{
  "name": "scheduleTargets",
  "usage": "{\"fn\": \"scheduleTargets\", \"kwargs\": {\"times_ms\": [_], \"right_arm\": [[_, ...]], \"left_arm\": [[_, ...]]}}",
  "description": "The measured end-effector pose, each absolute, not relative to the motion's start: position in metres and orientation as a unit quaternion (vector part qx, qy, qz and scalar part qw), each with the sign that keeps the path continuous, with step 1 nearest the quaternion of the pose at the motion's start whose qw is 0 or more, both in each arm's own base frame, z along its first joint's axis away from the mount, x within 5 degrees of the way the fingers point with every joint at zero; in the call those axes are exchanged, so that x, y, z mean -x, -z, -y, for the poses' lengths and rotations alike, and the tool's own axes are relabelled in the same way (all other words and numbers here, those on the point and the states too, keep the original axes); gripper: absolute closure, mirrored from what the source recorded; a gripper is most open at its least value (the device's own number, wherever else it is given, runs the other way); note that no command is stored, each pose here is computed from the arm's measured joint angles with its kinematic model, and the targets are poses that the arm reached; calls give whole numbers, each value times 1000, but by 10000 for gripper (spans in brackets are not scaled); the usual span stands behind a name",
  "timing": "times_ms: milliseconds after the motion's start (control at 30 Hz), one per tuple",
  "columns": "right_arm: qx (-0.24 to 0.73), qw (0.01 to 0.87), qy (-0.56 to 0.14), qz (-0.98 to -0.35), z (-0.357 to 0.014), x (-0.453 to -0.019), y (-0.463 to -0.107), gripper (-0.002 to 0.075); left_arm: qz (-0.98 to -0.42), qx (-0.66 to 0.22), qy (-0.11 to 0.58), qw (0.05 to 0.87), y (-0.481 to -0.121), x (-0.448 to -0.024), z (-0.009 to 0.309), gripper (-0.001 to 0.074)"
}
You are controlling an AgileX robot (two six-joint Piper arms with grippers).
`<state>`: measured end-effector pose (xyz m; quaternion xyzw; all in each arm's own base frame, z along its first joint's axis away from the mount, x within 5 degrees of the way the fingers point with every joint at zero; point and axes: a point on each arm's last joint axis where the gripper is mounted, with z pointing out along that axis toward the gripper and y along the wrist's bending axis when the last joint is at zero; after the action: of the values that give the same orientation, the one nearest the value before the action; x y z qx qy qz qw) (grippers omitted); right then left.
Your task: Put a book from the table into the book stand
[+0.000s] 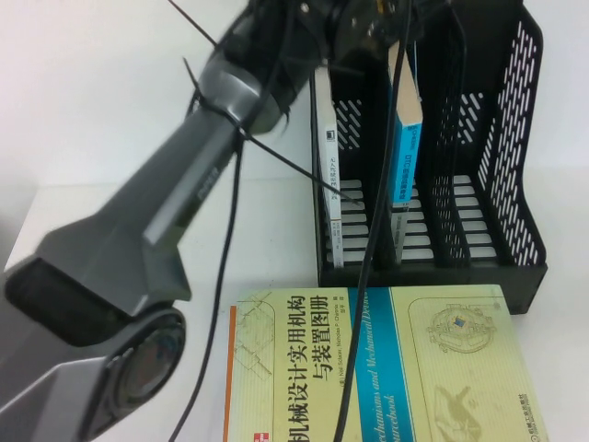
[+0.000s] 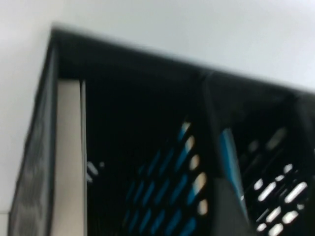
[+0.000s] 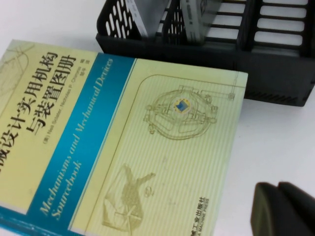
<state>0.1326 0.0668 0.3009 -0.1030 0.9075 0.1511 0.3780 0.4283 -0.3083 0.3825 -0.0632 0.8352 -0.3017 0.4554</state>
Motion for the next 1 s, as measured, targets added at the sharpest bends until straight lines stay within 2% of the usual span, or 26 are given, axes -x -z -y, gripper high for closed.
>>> {"fn": "scheduleTargets", "kwargs": {"times_ms": [167,267,467,667,833,1000], "right_arm": [[133,381,-122,-907,-64,-133,-300,729],[157,379,-73,-909,-58,-134,-298,729],[167,348,16,-922,-43,-132,-293,729],[146,357,10,-922,-37,-122,-294,729],[140,429,-32,-892,-31,-100,-286,729],[130,496,-67,-856,-21,-74,-276,729]], "left_arm": [[-827,44,288,482,-436,-404,278,651],[-820,22,251,514,-473,-382,253,710],[-762,37,247,598,-550,-329,206,734],[-709,-51,243,660,-609,-250,183,734],[-708,-149,227,652,-617,-204,187,734],[-744,-223,167,608,-588,-186,205,735]]}}
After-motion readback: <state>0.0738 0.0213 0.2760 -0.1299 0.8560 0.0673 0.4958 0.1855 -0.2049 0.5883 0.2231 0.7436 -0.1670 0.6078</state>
